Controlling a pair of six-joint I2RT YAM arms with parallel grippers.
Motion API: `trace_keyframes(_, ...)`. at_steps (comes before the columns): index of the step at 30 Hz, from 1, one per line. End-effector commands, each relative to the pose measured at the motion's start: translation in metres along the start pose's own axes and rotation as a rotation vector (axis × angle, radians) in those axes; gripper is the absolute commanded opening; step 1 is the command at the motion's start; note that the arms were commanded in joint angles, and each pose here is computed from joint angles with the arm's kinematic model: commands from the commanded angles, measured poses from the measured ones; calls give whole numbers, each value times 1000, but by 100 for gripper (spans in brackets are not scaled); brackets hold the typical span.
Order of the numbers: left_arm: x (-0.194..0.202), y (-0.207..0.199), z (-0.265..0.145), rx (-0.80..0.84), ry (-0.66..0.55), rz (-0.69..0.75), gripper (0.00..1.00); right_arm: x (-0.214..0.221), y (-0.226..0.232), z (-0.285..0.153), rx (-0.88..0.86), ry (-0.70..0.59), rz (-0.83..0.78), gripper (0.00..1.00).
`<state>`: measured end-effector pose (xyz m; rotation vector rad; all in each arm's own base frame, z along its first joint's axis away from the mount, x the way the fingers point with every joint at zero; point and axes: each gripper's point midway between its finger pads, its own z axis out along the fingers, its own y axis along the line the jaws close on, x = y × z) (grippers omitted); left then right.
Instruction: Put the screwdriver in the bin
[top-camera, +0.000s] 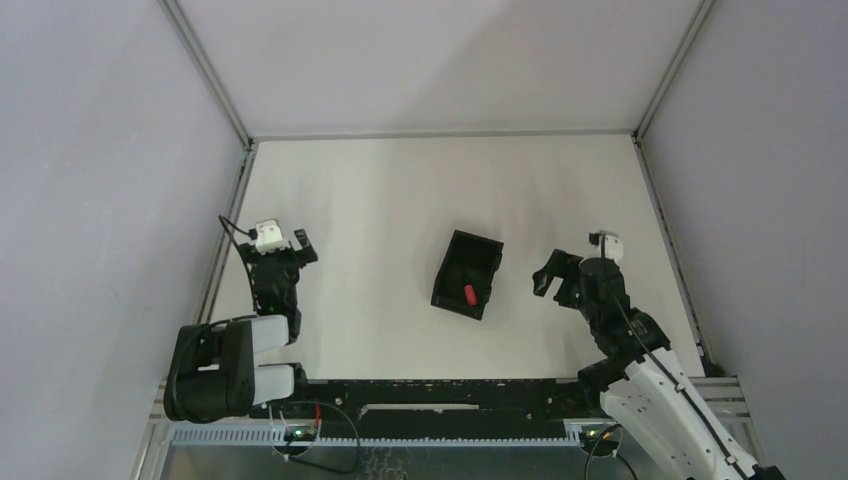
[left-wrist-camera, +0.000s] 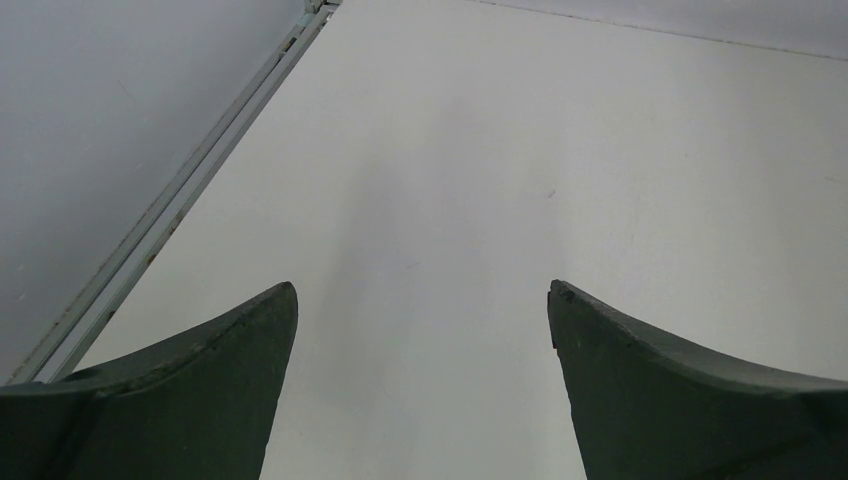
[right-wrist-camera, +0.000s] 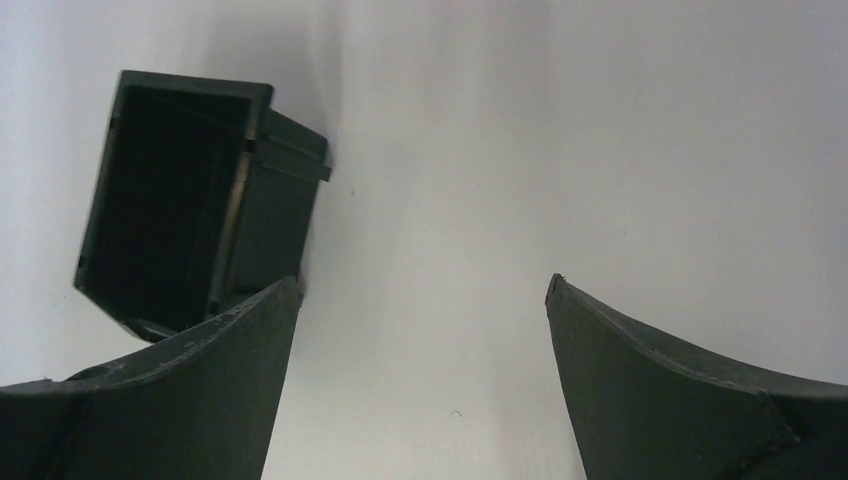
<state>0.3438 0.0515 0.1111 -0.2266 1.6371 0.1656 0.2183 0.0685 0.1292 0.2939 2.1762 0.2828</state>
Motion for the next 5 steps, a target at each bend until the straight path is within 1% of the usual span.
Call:
trace_keyframes(1,-25,-2,8,0,-73,2,100,-5,-2,9,-3,-85,90,100)
trace_keyframes(5,-26,-2,8,1,-74,2,100,-1,-2,12,-13,-91,95,100)
